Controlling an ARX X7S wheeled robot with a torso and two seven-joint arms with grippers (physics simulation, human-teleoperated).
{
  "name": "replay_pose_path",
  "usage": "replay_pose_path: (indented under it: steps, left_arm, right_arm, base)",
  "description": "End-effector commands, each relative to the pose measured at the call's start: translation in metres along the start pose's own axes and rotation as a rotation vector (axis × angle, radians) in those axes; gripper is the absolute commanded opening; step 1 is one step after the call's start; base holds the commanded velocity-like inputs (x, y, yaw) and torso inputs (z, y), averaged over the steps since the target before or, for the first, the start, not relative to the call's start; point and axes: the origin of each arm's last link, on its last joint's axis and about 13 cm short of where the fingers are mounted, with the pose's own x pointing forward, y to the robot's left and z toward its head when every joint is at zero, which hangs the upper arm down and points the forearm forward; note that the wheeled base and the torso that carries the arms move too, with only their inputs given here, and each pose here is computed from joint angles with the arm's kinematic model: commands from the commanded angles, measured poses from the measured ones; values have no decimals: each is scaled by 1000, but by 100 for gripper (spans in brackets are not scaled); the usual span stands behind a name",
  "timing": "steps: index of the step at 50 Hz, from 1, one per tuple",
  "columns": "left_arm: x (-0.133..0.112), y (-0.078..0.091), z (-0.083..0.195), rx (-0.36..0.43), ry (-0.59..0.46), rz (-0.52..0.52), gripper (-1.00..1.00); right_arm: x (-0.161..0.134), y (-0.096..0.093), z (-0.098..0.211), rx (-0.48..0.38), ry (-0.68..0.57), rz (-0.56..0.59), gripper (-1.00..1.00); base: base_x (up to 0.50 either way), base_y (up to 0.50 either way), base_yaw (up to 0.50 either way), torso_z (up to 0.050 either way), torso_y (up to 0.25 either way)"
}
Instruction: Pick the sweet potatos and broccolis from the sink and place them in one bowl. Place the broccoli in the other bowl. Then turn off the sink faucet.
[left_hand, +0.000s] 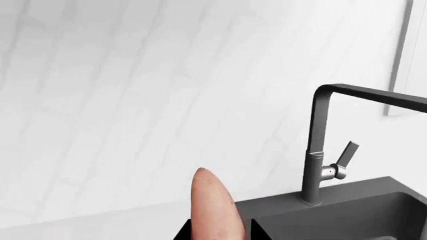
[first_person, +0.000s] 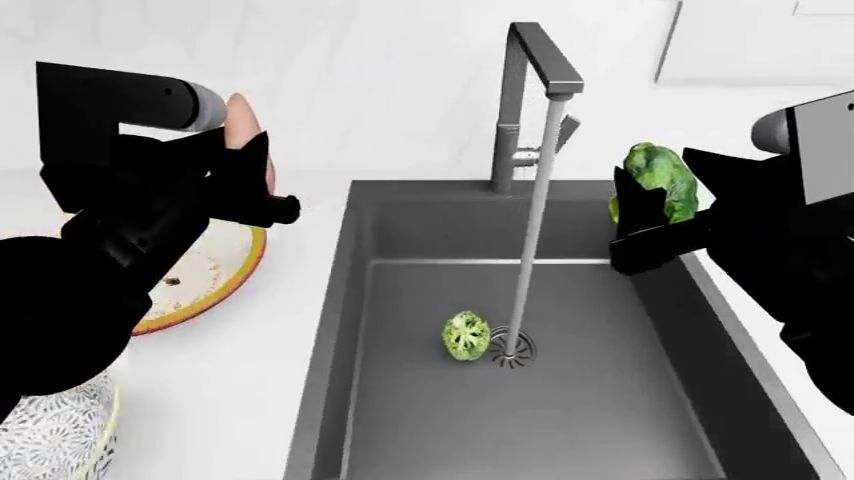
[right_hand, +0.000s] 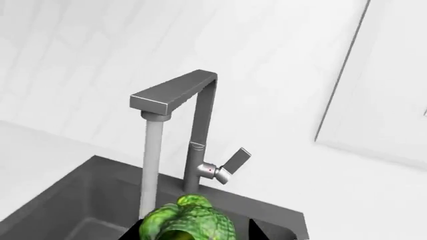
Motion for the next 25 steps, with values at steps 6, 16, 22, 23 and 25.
replay_pose_path:
  steps: [6, 16, 22, 23, 25]
  left_arm:
    - [0, 0, 7, -18, -27, -12, -100]
    - [-4, 7, 16, -20, -53, 8, -100]
    - [-6, 7, 23, -13, -59, 6, -100]
    - [-6, 7, 23, -12, -59, 6, -100]
    - [-7, 7, 21, -8, -53, 4, -100]
  right_arm:
    - [-1, 0, 1, 8, -24, -1, -100]
    - [-1, 0, 0, 15, -28, -1, -100]
    - [0, -1, 4, 13, -38, -3, -100]
    - [0, -1, 4, 13, -38, -3, -100]
    - [0, -1, 3, 16, -36, -2, -100]
  base:
    - [1, 457, 0, 0, 0]
    - [1, 454, 0, 0, 0]
    - [0, 458, 0, 0, 0]
    - [0, 457, 0, 0, 0]
    - [0, 455, 0, 0, 0]
